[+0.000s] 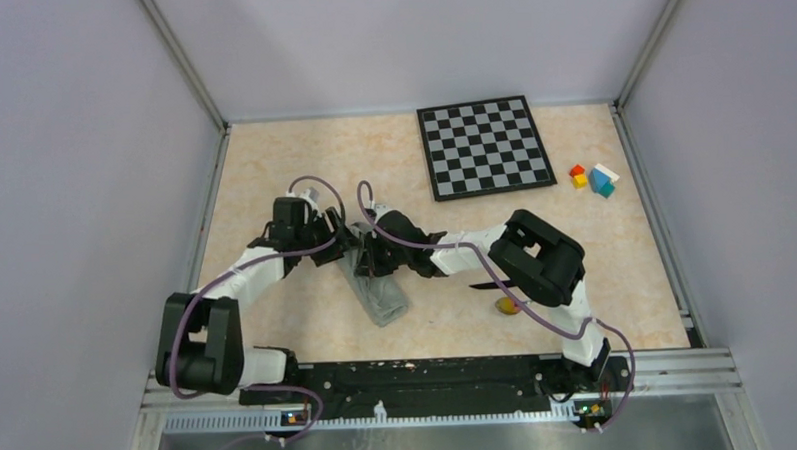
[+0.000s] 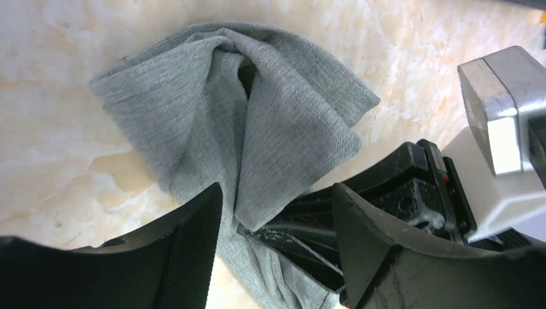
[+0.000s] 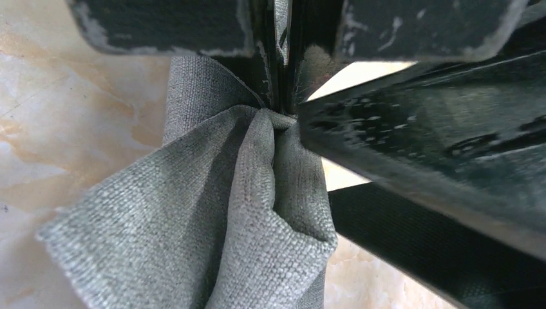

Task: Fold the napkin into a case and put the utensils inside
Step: Fold the 2/3-rectangle-folded napkin at the center of the board, then pick up the top corner of the smaller rectangle folded napkin from the center of the board.

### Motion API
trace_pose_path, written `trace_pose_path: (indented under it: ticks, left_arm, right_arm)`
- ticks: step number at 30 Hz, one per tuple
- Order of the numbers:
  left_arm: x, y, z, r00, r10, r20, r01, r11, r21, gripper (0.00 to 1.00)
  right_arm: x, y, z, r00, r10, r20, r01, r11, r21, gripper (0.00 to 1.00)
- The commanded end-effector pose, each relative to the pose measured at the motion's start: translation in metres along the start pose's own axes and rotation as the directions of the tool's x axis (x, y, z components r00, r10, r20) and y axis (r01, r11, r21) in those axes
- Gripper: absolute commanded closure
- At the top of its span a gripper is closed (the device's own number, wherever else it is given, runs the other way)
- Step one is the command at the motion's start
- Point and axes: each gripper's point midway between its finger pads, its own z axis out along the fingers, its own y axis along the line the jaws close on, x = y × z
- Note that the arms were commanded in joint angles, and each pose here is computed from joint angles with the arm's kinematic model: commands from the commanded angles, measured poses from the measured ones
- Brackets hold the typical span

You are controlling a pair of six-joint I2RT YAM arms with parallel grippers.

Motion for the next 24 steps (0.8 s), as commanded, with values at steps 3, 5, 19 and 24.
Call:
trace_pose_path:
  ticks: [3, 5, 19, 24]
  left_arm:
    - [-0.016, 0.009, 0.019, 1.0, 0.019, 0.02, -0.017, 0.996, -0.086, 0.55]
    - [-0.012, 0.016, 0.022, 1.0, 0.017, 0.013, -0.015, 0.994, -0.106, 0.64]
    - [0.001, 0.031, 0.024, 1.0, 0.004, -0.01, -0.006, 0.99, -0.141, 0.8]
    - [0.002, 0.028, 0.023, 1.0, 0.002, -0.014, -0.004, 0.992, -0.127, 0.81]
  right_arm:
    - [0.012, 0.0, -0.002, 0.999, -0.023, -0.029, 0.023, 1.0, -0.005, 1.0]
    - [0.008, 0.007, -0.007, 0.999, -0.037, -0.026, 0.036, 0.999, -0.021, 0.98]
    - [-0.035, 0.012, -0.074, 0.994, -0.099, 0.056, 0.1, 0.995, -0.019, 0.35]
    - [-0.063, -0.017, -0.079, 0.994, -0.057, 0.093, 0.061, 0.997, -0.039, 0.33]
